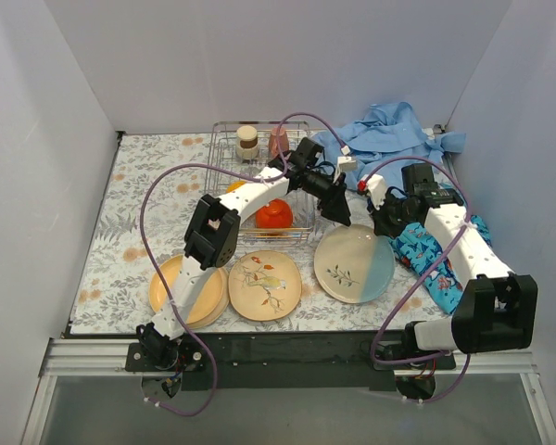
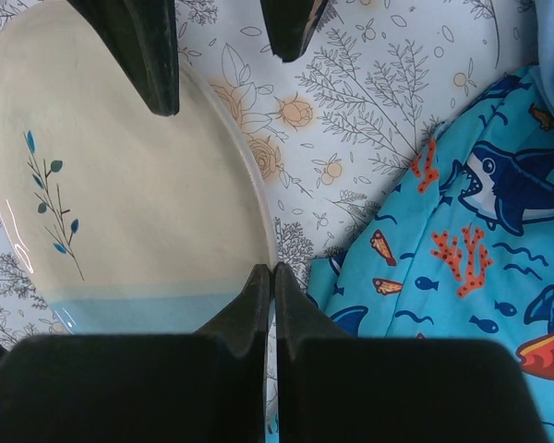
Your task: Load the mixed dishes into the dish rack
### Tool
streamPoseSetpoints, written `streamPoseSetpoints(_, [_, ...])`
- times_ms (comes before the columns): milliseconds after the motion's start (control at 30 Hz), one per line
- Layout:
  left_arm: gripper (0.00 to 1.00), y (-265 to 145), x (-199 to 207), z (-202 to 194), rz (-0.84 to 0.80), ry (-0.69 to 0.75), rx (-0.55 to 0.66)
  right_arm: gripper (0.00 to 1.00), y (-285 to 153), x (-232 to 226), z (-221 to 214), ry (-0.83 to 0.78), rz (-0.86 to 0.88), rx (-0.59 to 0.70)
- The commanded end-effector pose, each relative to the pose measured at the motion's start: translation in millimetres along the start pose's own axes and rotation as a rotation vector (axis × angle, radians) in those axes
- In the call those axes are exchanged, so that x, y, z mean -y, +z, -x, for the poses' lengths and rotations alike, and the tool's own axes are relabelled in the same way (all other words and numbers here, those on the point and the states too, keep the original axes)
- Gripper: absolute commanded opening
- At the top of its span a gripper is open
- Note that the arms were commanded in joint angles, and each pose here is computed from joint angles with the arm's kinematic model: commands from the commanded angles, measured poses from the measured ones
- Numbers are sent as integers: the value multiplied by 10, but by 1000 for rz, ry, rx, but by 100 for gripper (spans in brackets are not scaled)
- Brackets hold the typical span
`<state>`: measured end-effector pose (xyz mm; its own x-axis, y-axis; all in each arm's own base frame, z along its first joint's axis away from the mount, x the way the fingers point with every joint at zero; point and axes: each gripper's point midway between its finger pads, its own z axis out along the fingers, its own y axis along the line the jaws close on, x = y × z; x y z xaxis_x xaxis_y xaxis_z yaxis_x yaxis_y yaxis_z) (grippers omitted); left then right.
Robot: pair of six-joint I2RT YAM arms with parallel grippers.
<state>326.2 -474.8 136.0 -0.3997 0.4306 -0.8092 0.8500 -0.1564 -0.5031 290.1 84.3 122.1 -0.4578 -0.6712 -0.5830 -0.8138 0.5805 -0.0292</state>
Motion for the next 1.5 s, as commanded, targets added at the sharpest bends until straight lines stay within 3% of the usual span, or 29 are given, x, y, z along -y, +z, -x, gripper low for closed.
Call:
streamPoseSetpoints(0, [50, 209, 130, -118, -51, 41, -37, 1, -202, 122, 247, -77, -92, 99])
streamPoseSetpoints(67, [49, 262, 137, -159, -52, 50, -51, 1, -228, 122, 256, -89, -100, 104])
streamPoseSetpoints(200, [31, 377, 185, -184, -74, 54, -63, 1, -264, 106, 246, -97, -116, 113])
streamPoseSetpoints(333, [0, 396, 204, -155, -85, 49, -59, 1, -238, 69, 206, -87, -106, 111])
streamPoseSetpoints(467, [0, 375, 205, -129, -69, 73, -60, 1, -167, -65, 34, -29, -35, 51])
streamPoseSetpoints(500, [0, 371, 196, -129, -62, 80, -62, 22, -134, -103, -7, 2, 3, 38])
streamPoseSetpoints(567, [0, 361, 194, -118, -54, 99, -61, 42, -166, -235, -75, 56, 89, 9])
streamPoseSetpoints(700, [0, 349, 194, -58, -43, 132, -47, 51, -117, -347, -178, 156, 218, -25])
streamPoseSetpoints(833, [0, 341, 193, 3, -26, 154, -24, 50, -127, -404, -201, 215, 311, -32])
streamPoseSetpoints(900, [0, 338, 190, 32, -20, 163, -19, 43, -132, -398, -209, 251, 354, -19])
streamPoseSetpoints(1000, [0, 337, 147, 62, 5, 169, -14, 17, -184, -365, -176, 272, 385, -3])
streamPoseSetpoints(1067, [16, 321, 44, 121, 79, 152, -7, 2, -249, -313, -129, 274, 383, 5])
streamPoseSetpoints(1100, [21, 309, 4, 205, 111, 170, 11, 1, -288, -282, -114, 277, 380, 16])
streamPoseSetpoints(1133, [35, 273, -4, 291, 139, 186, 26, 1, -331, -256, -84, 276, 375, 21])
streamPoseSetpoints(1167, [43, 253, -15, 369, 169, 190, 42, 1, -403, -215, -31, 274, 363, 29])
streamPoseSetpoints(1233, [50, 152, -159, 626, 292, 244, 104, 1, -508, -114, 19, 290, 323, 34])
streamPoseSetpoints(1267, [60, 64, -136, 802, 333, 258, 142, 1, -602, -20, 104, 285, 280, 47])
streamPoseSetpoints(1367, [73, -446, -219, 1498, 556, 304, 325, 1, -863, 191, 312, 297, 156, 74])
streamPoseSetpoints(1467, [75, -1134, -251, 1973, 738, 310, 480, 1, -1096, 369, 575, 345, 36, 138])
